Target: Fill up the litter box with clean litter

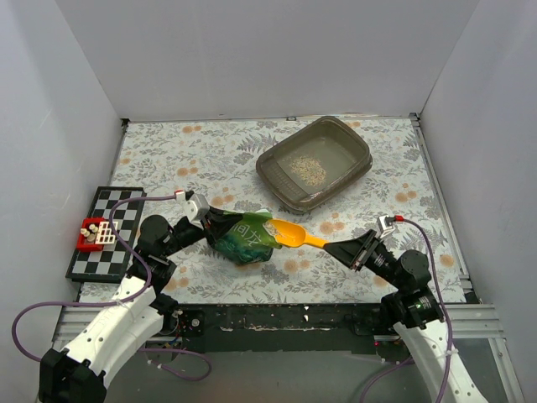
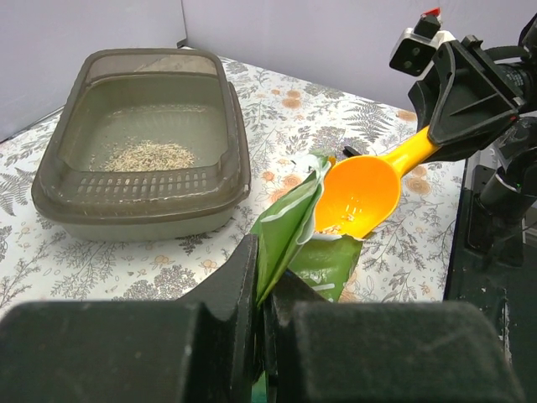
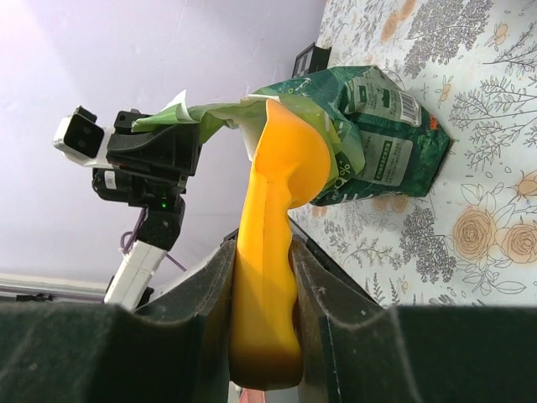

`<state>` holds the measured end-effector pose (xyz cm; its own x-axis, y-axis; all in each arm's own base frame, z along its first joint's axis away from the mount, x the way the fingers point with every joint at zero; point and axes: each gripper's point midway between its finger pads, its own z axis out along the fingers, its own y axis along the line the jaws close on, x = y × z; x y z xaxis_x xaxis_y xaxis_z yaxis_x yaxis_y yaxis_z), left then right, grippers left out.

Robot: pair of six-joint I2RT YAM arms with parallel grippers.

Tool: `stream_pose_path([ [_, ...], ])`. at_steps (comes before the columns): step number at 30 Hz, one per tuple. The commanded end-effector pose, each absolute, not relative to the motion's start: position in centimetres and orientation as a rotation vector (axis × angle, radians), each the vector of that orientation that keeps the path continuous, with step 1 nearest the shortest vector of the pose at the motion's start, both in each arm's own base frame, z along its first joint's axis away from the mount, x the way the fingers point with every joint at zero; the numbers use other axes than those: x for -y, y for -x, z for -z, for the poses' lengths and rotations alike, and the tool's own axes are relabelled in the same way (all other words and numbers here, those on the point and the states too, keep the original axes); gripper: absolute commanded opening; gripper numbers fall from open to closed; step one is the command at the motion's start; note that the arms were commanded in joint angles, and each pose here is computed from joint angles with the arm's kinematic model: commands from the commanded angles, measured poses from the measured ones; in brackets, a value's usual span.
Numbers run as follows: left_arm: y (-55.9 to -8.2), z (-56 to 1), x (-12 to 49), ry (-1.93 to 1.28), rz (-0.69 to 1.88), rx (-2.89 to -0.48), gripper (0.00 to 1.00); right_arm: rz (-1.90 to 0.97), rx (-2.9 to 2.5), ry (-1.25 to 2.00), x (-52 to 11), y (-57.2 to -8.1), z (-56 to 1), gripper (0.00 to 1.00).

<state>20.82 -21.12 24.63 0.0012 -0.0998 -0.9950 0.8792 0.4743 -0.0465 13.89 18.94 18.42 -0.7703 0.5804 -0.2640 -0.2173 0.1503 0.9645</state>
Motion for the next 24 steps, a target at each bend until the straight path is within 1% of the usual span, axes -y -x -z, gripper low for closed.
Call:
stream_pose_path([
  [1,-20.8,-24.0,21.0,-0.759,0.898,-1.371,0.0,-1.64,-1.863,-0.416,-18.4,-13.8,-19.1,0.01],
  [18,-21.3,-24.8,20.3,-0.704,0.85,-1.357,0.0,-1.637,-1.771,-0.464,-17.1,-13.0,-25.6,0.01],
  [24,-21.8,-25.1,19.8,-0.669,0.818,-1.361,0.0,-1.623,-1.716,-0.52,-16.6,-13.9,-28.2,0.01],
])
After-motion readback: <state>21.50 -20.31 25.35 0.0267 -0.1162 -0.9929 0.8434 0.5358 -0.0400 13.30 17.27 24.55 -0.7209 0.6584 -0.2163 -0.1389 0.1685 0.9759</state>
